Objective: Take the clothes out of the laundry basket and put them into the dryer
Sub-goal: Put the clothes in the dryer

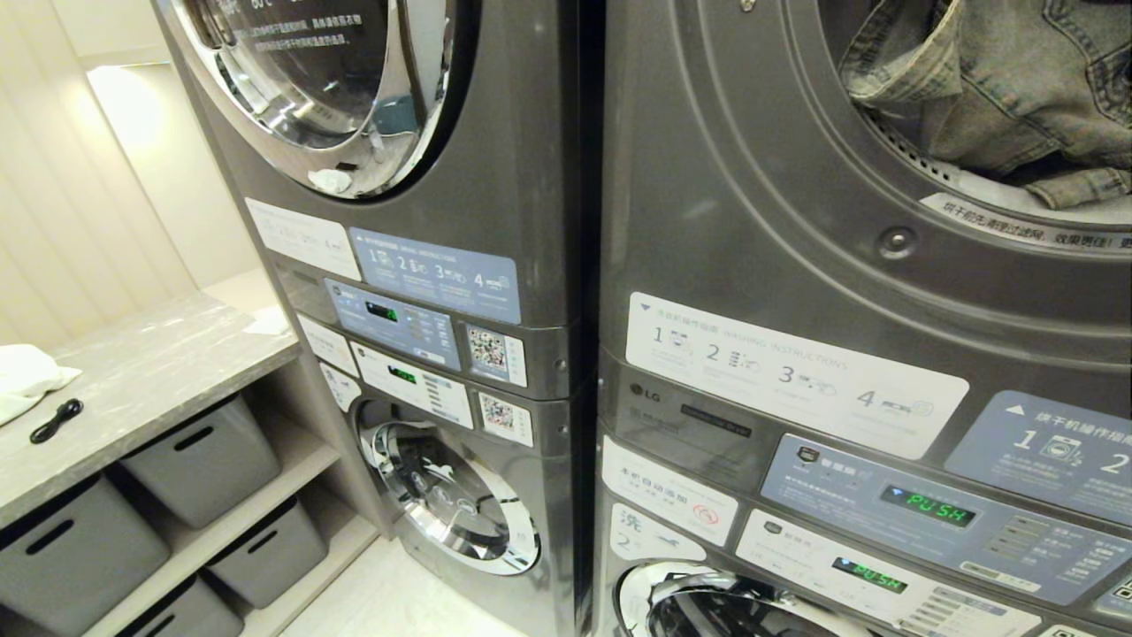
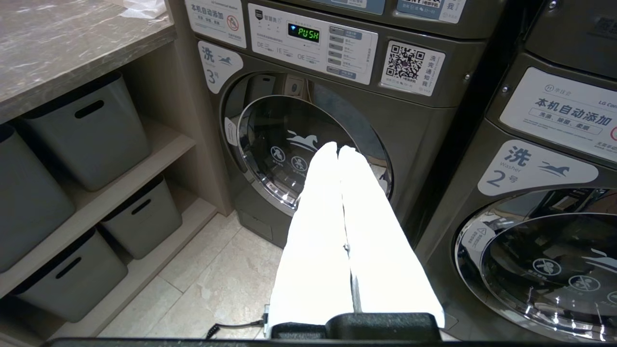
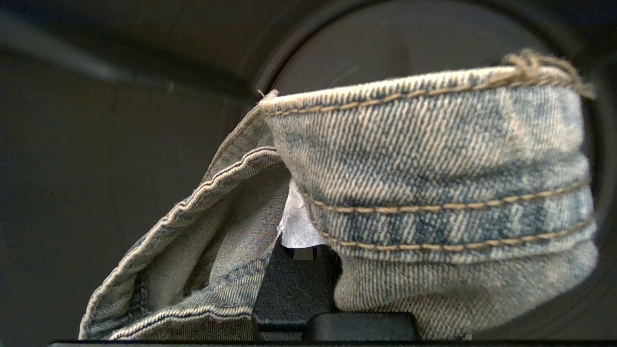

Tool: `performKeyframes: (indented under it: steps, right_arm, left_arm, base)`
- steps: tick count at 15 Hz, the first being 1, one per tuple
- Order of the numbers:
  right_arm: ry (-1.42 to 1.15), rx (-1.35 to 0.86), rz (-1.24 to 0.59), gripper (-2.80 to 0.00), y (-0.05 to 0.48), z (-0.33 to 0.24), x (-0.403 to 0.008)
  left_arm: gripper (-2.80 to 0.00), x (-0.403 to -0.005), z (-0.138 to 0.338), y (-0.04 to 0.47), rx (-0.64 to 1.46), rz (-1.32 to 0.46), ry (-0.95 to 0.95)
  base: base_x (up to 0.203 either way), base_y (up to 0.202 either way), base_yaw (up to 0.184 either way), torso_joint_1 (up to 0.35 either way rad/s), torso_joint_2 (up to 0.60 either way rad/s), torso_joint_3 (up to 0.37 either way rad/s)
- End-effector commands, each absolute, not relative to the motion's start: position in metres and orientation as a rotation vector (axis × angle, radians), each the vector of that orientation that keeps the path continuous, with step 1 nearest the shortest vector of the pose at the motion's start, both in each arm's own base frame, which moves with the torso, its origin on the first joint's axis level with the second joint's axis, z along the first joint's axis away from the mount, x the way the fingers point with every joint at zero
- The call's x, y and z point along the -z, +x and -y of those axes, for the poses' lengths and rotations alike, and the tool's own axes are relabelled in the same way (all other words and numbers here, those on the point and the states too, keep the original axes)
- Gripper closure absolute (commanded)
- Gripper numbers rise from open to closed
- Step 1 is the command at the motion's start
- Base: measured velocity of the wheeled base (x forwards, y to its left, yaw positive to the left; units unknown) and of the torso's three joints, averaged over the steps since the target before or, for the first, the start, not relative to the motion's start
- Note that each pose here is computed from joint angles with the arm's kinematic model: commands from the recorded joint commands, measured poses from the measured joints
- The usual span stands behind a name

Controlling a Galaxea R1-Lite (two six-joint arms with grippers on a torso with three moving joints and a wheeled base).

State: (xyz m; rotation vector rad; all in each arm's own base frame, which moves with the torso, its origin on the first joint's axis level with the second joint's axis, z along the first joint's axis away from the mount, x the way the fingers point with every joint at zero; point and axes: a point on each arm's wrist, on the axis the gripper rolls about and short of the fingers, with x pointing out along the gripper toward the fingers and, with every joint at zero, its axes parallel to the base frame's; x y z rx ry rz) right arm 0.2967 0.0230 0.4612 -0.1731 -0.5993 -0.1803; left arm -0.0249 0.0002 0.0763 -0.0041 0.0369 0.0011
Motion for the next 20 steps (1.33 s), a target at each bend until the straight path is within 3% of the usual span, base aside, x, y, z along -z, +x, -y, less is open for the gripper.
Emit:
performKeyframes:
  steps: [1,4,7,11,12,20]
  right_arm:
    - [-0.166,0.176,0.588,0.00,0.296,-0.023,-0.461]
    - [-0.131,0.149,0.478,0.00,0.290,-0.022,-0.454]
    - [-0.106,0.121,0.190,0.00,0.279,-0.018,-0.429]
    - [-0.046,0.119,0.178,0.00,0.259,-0.015,-0.434]
    - [-0.058,0.125,0.175,-2.80,0.258,-0.015,-0.434]
    - [-0.045,0.128,0.185,-2.80,0.230,-0.012,-0.437]
  left_arm:
    - [0.00,-0.076,0.000,-0.025,-0.002,-0.034,-0.004]
    - [0.00,-0.076,0.000,-0.025,-0.002,-0.034,-0.004]
    - [0.00,-0.076,0.000,-0.025,-0.002,-0.034,-0.004]
    - [0.00,-0.076,0.000,-0.025,-0.002,-0.034,-0.004]
    - [0.00,-0.076,0.000,-0.025,-0.002,-0.034,-0.004]
    - [0.00,-0.076,0.000,-0.025,-0.002,-0.034,-0.004]
  base:
    - [0.000,0.000,0.000,0.000,0.00,0.000]
    - [0.000,0.000,0.000,0.000,0.00,0.000]
    - [0.000,0.000,0.000,0.000,0.00,0.000]
    - [0.000,0.000,0.000,0.000,0.00,0.000]
    - [0.000,0.000,0.000,0.000,0.00,0.000]
    - [0.000,0.000,0.000,0.000,0.00,0.000]
